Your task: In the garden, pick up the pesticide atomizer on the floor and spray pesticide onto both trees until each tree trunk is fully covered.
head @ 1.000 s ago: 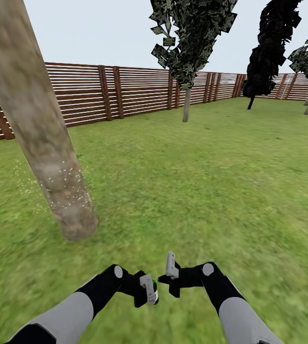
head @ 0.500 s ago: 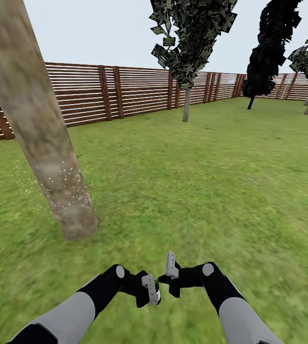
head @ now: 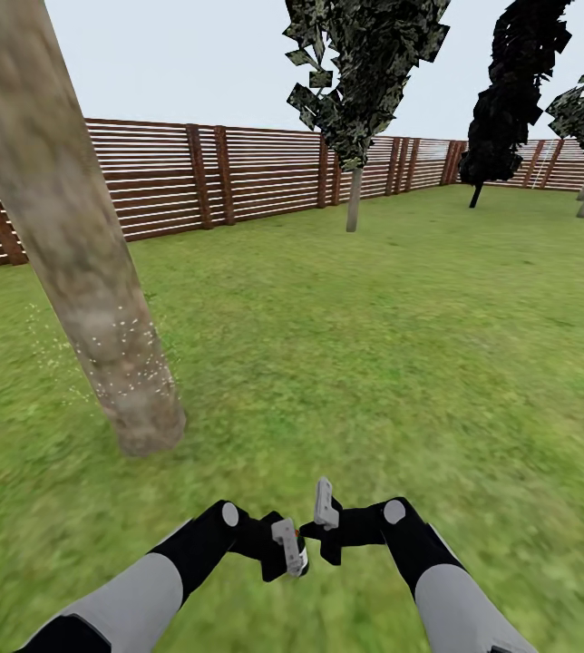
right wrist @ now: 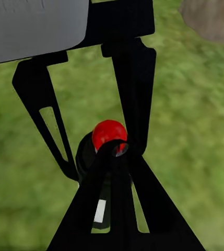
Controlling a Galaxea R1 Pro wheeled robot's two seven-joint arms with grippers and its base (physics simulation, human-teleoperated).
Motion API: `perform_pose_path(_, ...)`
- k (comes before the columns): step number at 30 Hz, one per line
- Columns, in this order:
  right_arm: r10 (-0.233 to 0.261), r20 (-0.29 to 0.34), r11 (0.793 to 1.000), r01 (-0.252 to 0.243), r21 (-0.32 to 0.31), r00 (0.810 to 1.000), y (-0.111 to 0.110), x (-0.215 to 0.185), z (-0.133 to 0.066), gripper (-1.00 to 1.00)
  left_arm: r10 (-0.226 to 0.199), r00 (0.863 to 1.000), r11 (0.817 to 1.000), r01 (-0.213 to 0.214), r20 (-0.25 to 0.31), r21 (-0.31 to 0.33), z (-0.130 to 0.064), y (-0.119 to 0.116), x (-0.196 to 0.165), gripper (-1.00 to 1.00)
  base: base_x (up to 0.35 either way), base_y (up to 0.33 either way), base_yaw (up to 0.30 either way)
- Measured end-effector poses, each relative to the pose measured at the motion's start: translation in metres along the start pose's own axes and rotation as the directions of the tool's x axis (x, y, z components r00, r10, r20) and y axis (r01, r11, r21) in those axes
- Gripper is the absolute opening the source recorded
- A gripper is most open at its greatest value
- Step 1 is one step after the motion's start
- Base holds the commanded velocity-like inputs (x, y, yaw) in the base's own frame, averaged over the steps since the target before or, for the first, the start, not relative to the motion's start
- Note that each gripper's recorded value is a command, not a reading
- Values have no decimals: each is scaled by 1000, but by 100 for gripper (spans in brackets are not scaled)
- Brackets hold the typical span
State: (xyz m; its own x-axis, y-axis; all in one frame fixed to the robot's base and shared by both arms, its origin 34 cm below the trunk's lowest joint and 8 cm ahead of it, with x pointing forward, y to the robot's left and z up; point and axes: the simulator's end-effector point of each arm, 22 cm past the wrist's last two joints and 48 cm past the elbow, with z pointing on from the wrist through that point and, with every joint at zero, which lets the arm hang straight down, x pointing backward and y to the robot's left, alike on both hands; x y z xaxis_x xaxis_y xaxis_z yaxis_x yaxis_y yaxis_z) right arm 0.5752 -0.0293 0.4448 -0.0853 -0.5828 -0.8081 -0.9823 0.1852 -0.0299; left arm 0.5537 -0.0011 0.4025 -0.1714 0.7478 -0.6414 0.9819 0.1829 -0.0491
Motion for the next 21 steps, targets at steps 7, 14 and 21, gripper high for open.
perform_pose_path(7,0,0,1000,0,0,1000,0,0,0,-100,-14,999,1000,14,-34,-3,-6,2,24,-100,0,0,0)
perform_pose_path(14,2,2,1000,-2,-9,1000,3,0,2,100,-150,947,988,134,-286,-75,-90,3,223,-100,0,0,0)
perform_pose_path(21,122,-70,960,-100,261,990,-44,81,-43,100,-520,844,777,405,-129,-483,-142,43,307,-100,0,0,0)
